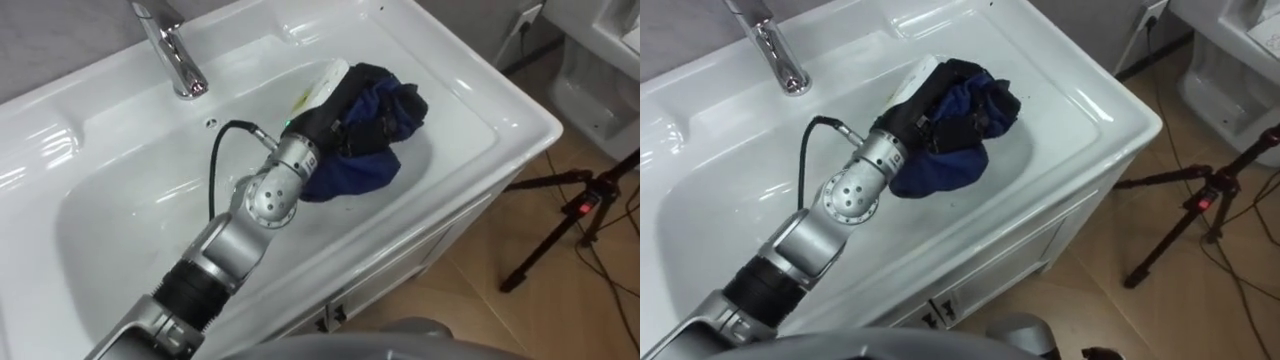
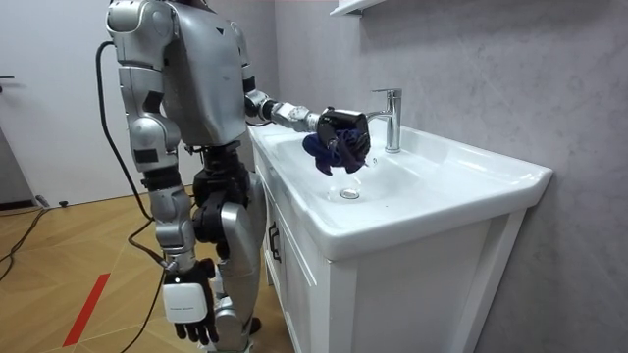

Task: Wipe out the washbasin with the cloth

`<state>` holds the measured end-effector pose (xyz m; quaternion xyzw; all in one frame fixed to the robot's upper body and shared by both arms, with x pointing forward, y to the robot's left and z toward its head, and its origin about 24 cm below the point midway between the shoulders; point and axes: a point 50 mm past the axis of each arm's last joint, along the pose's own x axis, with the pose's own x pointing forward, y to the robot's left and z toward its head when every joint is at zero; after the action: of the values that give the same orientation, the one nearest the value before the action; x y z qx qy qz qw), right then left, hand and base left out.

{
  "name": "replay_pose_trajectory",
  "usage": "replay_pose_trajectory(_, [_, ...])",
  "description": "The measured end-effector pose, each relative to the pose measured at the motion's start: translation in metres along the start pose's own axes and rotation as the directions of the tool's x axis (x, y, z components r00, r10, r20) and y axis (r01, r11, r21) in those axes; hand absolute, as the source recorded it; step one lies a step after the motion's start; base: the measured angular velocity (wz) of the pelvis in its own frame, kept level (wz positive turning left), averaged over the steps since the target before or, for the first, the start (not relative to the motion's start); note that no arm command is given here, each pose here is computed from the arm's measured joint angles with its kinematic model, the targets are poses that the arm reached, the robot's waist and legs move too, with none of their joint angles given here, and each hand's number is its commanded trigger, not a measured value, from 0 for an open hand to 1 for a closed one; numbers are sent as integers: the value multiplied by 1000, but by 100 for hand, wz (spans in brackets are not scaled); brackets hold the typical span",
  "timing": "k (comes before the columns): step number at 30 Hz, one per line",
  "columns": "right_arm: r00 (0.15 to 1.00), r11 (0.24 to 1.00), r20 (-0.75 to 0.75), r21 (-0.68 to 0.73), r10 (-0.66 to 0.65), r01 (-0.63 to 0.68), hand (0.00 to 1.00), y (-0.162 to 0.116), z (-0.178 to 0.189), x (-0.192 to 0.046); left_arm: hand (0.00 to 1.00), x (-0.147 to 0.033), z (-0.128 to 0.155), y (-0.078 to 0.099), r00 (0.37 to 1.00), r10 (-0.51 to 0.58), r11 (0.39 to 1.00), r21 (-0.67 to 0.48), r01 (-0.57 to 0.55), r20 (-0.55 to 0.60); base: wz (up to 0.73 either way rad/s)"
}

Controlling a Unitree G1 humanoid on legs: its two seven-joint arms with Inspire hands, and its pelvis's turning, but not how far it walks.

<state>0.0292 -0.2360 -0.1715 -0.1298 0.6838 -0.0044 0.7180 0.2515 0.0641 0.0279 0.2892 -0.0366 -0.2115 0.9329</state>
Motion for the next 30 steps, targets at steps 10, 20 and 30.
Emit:
replay_pose_trajectory(10, [1000,1000,6,29,5,-6,0,-1,0,0,100,-6,-8,13,986,165,978,129,-163,-4,4])
replay_pose_trajectory(20, [1000,999,-16,40,-1,1,0,-5,-8,0,100,-26,3,49,926,370,916,137,-378,80,6])
replay_pose_trajectory(30, [999,999,-40,35,-35,36,0,-9,-10,0,100,-44,-12,54,905,425,892,154,-425,37,16])
